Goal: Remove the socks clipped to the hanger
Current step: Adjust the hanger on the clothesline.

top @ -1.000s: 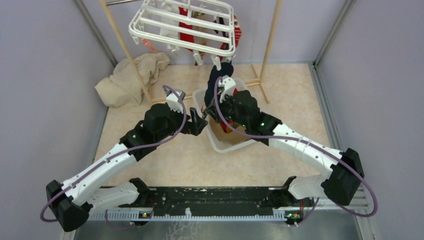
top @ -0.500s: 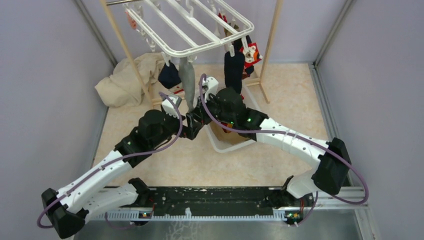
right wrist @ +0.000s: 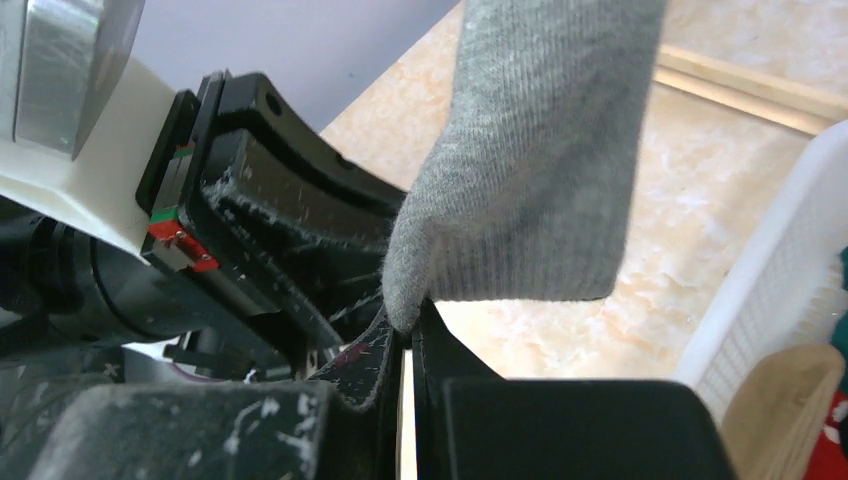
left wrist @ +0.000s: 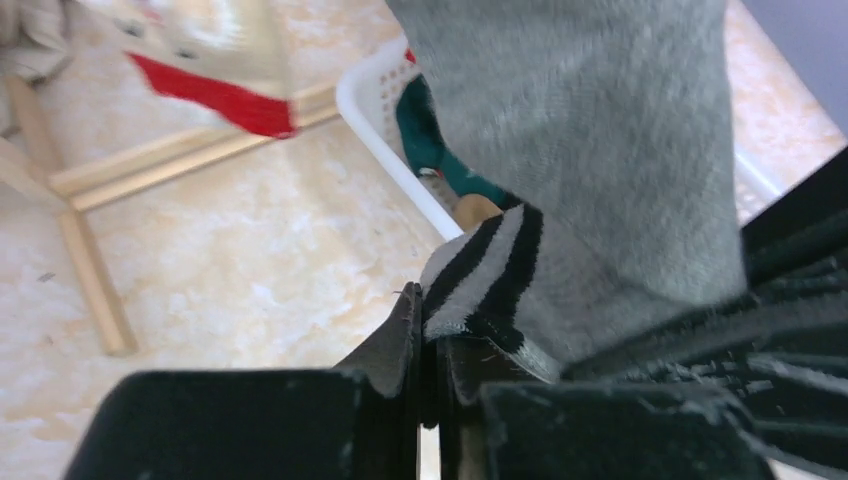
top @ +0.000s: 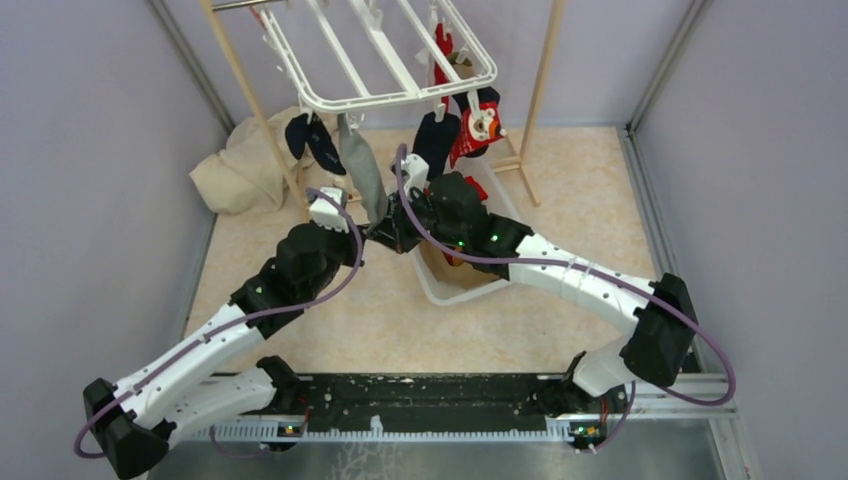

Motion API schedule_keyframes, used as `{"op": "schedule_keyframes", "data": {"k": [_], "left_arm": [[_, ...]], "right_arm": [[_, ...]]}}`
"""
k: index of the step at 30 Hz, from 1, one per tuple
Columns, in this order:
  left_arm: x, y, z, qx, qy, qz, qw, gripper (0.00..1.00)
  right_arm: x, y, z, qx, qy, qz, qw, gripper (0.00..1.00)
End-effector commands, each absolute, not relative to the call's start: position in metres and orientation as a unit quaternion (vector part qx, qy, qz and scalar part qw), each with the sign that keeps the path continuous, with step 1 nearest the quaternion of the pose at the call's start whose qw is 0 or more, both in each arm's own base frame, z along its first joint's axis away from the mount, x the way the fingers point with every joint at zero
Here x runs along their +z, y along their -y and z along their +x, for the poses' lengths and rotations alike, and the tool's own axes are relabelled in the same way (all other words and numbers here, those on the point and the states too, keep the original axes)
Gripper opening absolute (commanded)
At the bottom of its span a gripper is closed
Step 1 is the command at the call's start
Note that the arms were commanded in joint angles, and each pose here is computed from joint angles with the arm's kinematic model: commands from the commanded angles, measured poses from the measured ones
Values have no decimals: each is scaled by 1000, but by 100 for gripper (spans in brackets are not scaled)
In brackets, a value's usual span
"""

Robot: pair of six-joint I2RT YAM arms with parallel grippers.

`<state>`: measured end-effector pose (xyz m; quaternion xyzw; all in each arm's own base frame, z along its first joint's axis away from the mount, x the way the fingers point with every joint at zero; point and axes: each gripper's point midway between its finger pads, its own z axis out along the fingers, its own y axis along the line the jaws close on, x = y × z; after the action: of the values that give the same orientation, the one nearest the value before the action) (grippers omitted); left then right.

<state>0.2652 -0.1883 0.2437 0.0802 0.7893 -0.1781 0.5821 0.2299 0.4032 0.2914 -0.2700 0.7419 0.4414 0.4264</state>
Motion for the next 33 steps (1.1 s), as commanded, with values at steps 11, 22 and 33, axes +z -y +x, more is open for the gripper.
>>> {"op": "schedule_keyframes", "data": {"k": [11,22,33], "left_arm": [[268,153,281,-124,-778,-31,615,0],[272,139,284,-98,-790,-62,603,0],[278,122,281,-85,-793,-80,597,0]], "right_arm": [[343,-360,211,426,-730,-258,468,67],[352,-233,289,326,-761,-105,551,70],[341,-190,378,334,-716,-88,607,67]]}}
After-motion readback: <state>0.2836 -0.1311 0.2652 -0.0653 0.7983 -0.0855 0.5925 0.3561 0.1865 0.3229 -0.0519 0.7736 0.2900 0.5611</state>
